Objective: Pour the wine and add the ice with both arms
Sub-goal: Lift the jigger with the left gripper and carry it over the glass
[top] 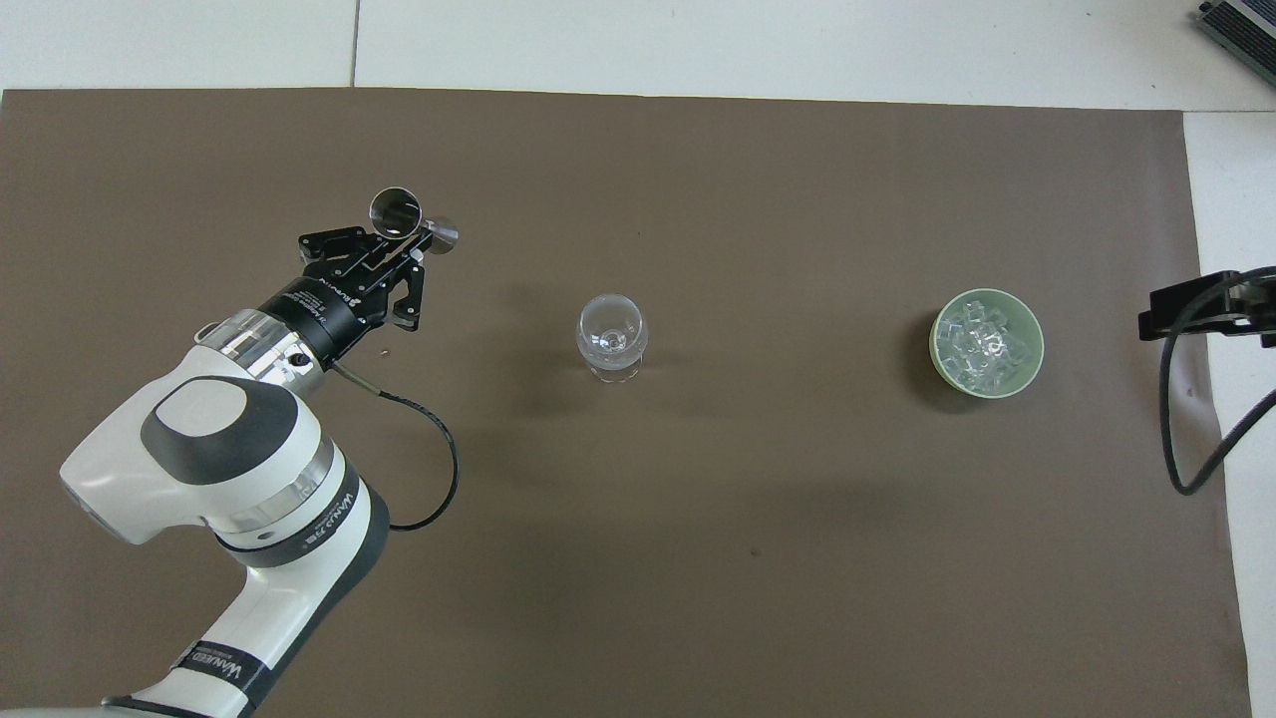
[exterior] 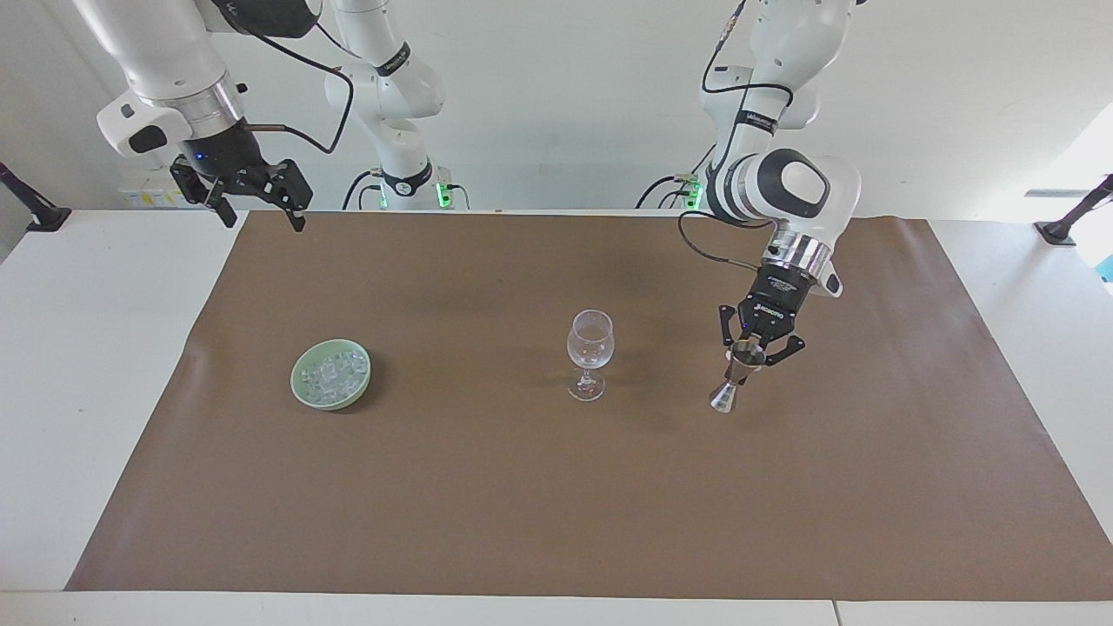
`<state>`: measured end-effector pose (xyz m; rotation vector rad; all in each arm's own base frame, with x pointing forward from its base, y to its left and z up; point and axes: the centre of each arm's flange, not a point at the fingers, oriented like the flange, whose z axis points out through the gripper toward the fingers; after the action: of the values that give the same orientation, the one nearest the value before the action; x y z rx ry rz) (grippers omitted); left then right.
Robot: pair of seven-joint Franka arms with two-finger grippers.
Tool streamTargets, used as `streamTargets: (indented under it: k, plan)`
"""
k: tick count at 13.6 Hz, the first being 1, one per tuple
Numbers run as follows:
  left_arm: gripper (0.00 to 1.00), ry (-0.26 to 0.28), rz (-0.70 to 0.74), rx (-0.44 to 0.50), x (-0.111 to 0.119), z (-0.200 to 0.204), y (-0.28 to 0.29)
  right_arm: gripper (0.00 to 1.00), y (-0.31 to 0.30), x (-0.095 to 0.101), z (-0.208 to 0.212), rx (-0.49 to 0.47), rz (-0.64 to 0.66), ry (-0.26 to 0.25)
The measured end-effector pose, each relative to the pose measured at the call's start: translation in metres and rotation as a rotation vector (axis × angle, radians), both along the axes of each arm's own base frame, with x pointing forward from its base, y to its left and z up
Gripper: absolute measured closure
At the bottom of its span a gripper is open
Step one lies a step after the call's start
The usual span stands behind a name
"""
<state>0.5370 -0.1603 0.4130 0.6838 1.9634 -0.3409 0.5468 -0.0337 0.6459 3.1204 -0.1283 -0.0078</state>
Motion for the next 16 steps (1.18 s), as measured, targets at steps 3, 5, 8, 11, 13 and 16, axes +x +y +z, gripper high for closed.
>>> streamTargets:
  k: [3, 5, 8, 11, 13, 16]
  plan:
    - [0.82, -0.002, -0.003, 0.032, -0.014, 0.012, -0.029, 0.0, 0.0, 0.0, 0.0, 0.0, 0.001, 0.001]
    - [0.82, 0.002, -0.018, 0.054, -0.024, 0.012, -0.048, 0.0, 0.0, 0.0, 0.0, 0.0, 0.001, 0.001]
    - [0.82, 0.0, -0.034, 0.086, -0.038, 0.016, -0.073, 0.0, 0.0, 0.0, -0.002, 0.0, 0.002, 0.004]
    - [0.82, 0.002, -0.037, 0.119, -0.049, 0.018, -0.089, 0.0, -0.001, 0.003, -0.009, -0.001, 0.003, -0.014]
    - [0.82, 0.003, -0.04, 0.131, -0.054, 0.017, -0.095, 0.0, -0.001, 0.005, -0.01, -0.002, 0.003, -0.028]
    - [0.82, 0.009, -0.033, 0.163, -0.06, 0.015, -0.106, 0.0, 0.0, 0.007, -0.008, -0.003, 0.005, -0.049]
